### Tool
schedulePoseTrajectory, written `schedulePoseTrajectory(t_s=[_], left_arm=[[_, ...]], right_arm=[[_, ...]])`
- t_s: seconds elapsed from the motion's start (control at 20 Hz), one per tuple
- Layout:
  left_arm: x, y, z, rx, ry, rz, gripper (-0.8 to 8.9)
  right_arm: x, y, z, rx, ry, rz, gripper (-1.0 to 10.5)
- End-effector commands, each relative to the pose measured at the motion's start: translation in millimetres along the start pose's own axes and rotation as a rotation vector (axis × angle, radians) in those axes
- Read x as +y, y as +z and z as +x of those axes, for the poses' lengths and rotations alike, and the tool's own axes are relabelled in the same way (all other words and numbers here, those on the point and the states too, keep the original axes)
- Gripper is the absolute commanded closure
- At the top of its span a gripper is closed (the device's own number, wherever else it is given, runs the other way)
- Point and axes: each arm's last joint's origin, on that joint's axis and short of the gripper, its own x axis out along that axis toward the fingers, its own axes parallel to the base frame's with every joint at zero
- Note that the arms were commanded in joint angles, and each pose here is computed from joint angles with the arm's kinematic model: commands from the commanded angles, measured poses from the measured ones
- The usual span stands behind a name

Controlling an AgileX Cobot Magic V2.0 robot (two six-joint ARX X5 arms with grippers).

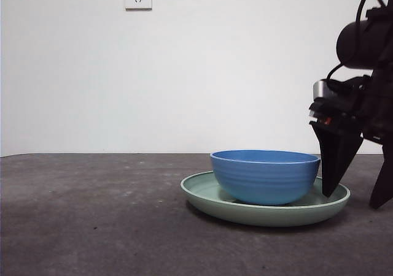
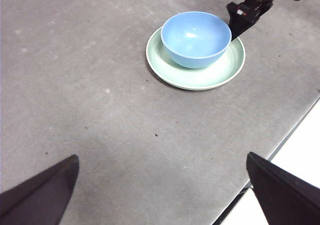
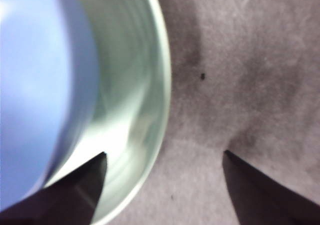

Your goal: Pick up the blue bowl, put it on the green plate, put it on desk

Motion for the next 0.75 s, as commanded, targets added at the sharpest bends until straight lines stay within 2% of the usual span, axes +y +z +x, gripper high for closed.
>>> schedulePoseTrajectory(t_s=[0.05, 0.2, 0.75], left_arm=[[0.0, 3.8, -3.4, -0.025, -0.001, 0.014, 2.29], [0.0, 3.8, -3.4, -0.025, -0.001, 0.014, 2.29], [0.0, 4.6, -3.4, -0.033, -0.001, 0.025, 2.29]], right_arm=[[2.0, 6.0, 2.8, -0.023, 0.014, 0.015, 7.1], [2.3, 8.1, 2.9, -0.044, 0.019, 0.028, 8.2], [4.1, 11.1, 2.8, -0.064, 0.070, 0.089, 8.2]])
